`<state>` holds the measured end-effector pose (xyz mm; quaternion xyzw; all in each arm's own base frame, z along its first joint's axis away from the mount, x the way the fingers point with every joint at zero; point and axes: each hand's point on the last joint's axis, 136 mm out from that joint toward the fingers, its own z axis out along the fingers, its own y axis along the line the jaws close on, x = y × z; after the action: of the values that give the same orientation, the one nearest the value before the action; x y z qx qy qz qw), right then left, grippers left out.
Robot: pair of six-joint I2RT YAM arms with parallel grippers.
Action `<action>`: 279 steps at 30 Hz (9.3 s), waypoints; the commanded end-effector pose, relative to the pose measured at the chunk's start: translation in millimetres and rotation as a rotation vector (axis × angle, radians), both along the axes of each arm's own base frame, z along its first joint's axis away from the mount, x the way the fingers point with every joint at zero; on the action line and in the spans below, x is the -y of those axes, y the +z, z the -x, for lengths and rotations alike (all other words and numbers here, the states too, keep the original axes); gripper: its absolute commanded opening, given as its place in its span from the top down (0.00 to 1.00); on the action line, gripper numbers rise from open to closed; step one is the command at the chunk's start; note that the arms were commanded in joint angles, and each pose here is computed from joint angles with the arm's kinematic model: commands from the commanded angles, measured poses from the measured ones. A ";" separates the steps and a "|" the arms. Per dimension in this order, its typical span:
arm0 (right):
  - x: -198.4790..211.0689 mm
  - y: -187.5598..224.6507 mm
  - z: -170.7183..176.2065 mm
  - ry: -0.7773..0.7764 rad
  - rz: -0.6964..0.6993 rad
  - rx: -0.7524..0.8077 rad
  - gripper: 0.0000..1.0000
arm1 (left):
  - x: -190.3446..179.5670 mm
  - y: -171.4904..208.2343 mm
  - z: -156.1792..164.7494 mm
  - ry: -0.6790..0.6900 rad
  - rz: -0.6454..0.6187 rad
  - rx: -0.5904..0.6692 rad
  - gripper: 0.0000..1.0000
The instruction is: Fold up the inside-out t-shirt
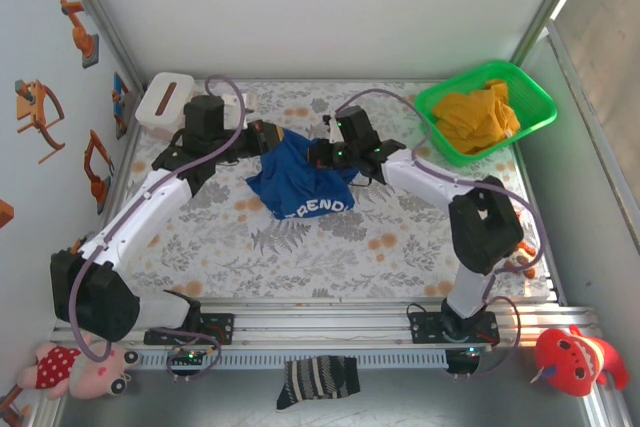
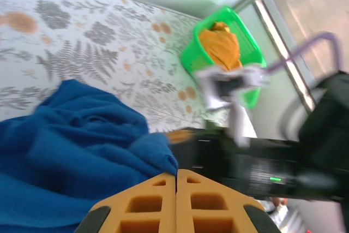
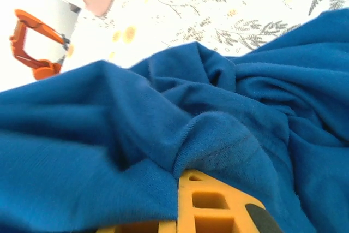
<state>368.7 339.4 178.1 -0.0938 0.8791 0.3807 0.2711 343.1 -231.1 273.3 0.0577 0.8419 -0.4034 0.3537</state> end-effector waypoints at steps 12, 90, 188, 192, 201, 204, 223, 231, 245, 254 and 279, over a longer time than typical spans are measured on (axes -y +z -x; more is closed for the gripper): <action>-7.5 117.3 56.5 0.272 -0.393 0.178 1.00 | -20.2 -43.6 -51.7 0.101 0.023 -0.124 0.79; -14.4 106.5 24.1 0.005 -0.053 0.281 0.54 | 37.5 64.8 -3.8 -0.069 0.363 -0.204 1.00; 162.0 400.5 25.0 -0.173 -0.542 0.651 1.00 | -0.7 114.2 -8.1 -0.049 -0.122 0.201 1.00; 142.6 303.8 7.8 -0.171 -0.484 0.475 0.71 | 6.4 111.7 -6.6 -0.086 -0.100 0.180 1.00; 110.7 141.1 39.6 -0.137 -0.295 0.252 0.44 | 24.7 102.6 -4.2 -0.129 0.039 0.071 1.00; 117.2 127.5 39.9 -0.161 -0.239 0.244 0.44 | 26.1 72.3 -24.3 -0.107 0.019 -0.017 1.00; 92.8 -9.3 -20.0 -0.177 -0.051 -0.062 0.44 | -34.1 -77.3 -86.4 0.168 -0.167 -0.328 0.23; 39.9 -30.1 -42.9 -0.081 -0.054 -0.104 0.44 | -26.1 -97.5 -55.5 0.204 -0.205 -0.370 0.23; 14.9 -70.8 -61.1 -0.082 0.029 -0.134 0.97 | -15.4 -129.9 31.5 0.185 -0.248 -0.421 0.21; 16.1 65.9 -57.7 -0.064 -0.099 0.067 1.00 | 17.7 -169.4 39.0 0.104 -0.461 -0.382 0.19; 81.3 291.3 -13.8 -0.237 -0.318 0.455 1.00 | 53.2 -204.0 -25.4 0.146 -0.722 -0.217 0.59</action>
<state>395.8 287.5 401.5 -0.0440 0.7765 0.4465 0.4425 357.8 -292.4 57.2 0.0574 0.9679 -0.0841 0.2299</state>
